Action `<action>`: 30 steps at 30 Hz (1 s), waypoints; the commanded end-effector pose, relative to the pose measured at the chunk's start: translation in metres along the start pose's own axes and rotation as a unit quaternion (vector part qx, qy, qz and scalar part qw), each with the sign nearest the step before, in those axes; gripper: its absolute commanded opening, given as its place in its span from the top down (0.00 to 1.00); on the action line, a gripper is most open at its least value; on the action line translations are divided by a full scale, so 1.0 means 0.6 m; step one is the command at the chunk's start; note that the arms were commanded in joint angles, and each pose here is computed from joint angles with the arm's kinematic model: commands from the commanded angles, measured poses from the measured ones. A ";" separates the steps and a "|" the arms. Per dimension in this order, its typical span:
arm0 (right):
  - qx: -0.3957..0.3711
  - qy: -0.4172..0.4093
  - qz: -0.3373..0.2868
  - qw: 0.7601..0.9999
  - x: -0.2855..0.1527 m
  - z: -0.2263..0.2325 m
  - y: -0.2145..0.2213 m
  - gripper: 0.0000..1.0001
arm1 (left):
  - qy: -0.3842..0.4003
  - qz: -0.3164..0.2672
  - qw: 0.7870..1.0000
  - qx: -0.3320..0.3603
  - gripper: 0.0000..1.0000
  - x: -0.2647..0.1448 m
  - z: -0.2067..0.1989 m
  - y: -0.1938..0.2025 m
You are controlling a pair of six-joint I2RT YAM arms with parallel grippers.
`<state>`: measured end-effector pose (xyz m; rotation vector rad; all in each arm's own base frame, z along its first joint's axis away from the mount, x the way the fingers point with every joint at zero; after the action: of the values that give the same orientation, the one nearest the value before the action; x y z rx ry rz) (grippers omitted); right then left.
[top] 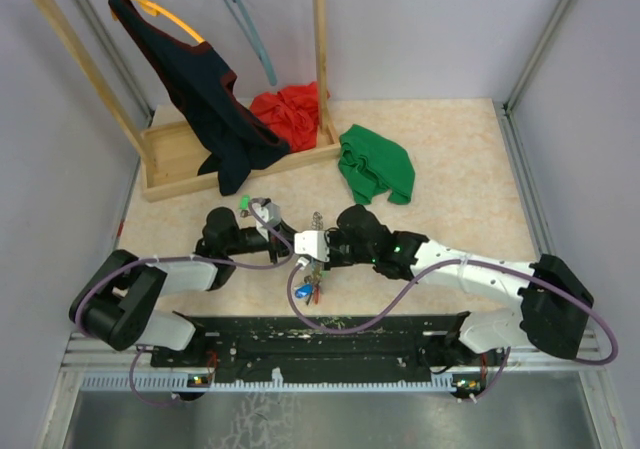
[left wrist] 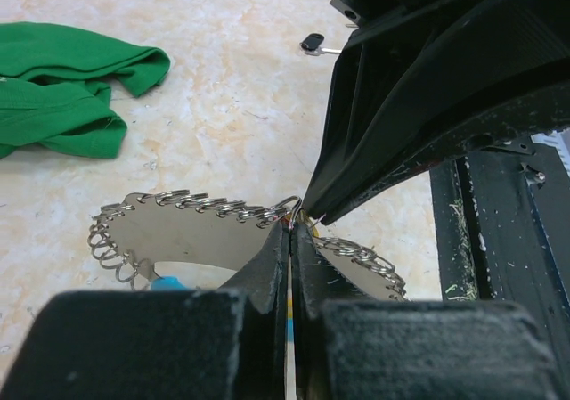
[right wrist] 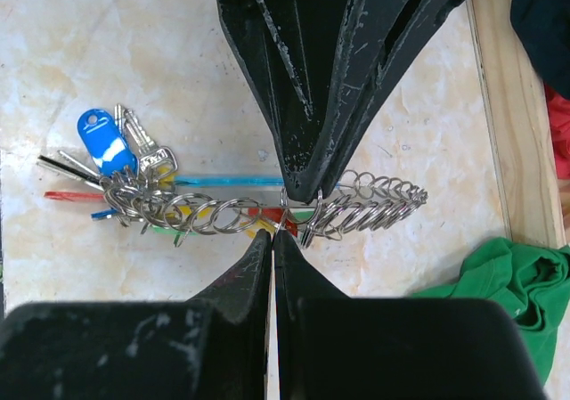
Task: Put the keys on the keyring
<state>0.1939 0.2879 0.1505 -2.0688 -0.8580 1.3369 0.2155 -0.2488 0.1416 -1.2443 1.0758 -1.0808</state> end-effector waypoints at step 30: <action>-0.059 0.005 -0.027 0.998 -0.048 -0.059 -0.101 1.00 | 0.035 -0.011 0.998 0.057 0.58 -0.004 -0.008 -0.025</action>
<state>0.1999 0.2875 0.1857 -2.1548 -0.8844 1.3803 0.2087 -0.2436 0.1506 -1.2018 1.0261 -1.1389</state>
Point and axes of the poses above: each gripper's point midway between its finger pads, its own x axis out along the fingers, its own z axis along the line the jaws close on, y = z × x, the point moved 3 cm from there along -x, back along the fingers, and after that the axes turned 7 degrees about x, right-handed, at the moved point
